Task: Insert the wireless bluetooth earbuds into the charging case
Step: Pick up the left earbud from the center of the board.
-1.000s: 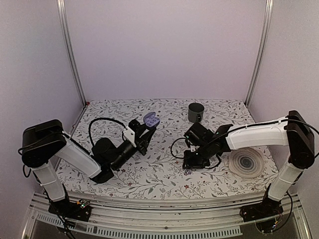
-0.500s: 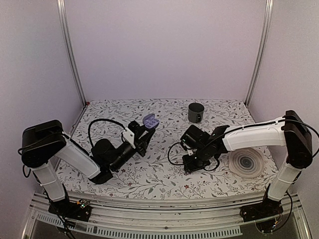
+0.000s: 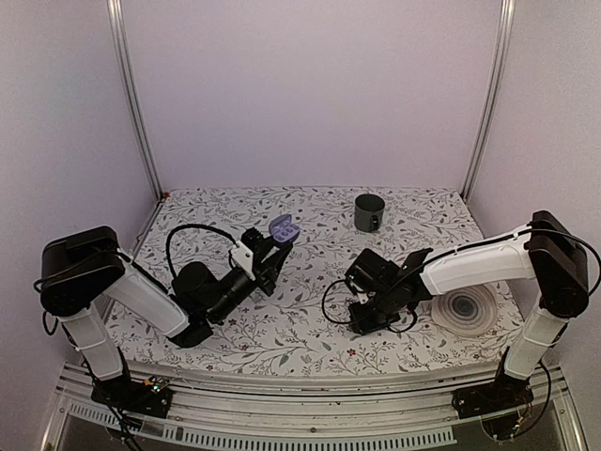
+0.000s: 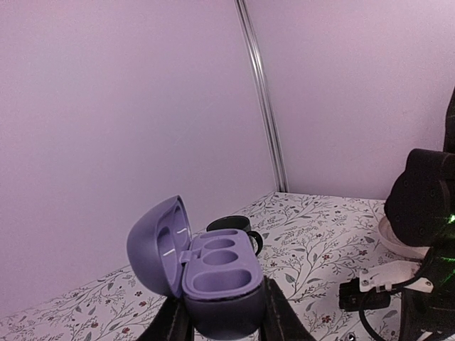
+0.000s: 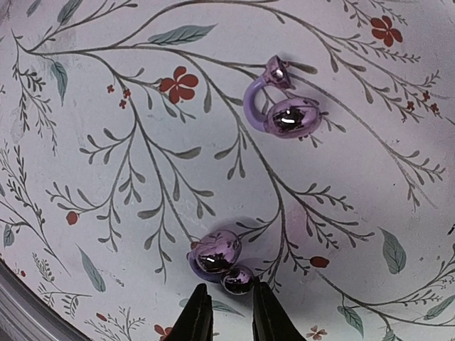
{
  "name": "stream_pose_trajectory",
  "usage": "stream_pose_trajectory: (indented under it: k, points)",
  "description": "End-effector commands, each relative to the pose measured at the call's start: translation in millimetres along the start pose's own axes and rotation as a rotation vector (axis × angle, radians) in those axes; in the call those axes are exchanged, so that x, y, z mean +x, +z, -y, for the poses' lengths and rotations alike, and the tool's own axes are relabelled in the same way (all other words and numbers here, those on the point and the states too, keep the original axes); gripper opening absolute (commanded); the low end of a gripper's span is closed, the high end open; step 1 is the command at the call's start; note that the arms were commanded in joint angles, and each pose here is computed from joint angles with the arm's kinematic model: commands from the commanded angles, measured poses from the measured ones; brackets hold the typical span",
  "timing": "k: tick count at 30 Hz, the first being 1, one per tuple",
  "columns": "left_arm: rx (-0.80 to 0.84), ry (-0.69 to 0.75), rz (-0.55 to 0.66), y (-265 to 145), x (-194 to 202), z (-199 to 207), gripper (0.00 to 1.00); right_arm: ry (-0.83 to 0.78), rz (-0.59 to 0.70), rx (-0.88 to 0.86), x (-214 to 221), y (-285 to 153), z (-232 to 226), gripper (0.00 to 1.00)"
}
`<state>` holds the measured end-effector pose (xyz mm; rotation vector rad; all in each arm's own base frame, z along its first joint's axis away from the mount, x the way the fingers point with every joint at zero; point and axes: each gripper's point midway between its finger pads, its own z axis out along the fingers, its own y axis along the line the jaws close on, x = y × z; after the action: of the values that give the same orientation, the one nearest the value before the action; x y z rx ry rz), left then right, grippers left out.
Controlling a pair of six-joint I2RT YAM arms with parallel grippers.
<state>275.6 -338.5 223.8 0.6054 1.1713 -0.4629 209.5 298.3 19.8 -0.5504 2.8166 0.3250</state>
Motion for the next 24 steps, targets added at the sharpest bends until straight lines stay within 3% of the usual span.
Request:
stream_pose_trajectory:
  k: [1,12,24]
  points:
    - [-0.084,-0.063,0.292,-8.8,-74.6,-25.7,0.0,0.032,0.039,-0.024,-7.2,2.4,-1.4,0.24]
    - [-0.077,-0.065,0.283,-5.6,-72.9,-23.2,0.0,0.082,0.068,-0.101,-10.1,7.5,2.4,0.26]
    - [-0.073,-0.064,0.261,-3.7,-65.5,-20.2,0.0,0.114,0.025,-0.128,5.8,13.1,2.4,0.14]
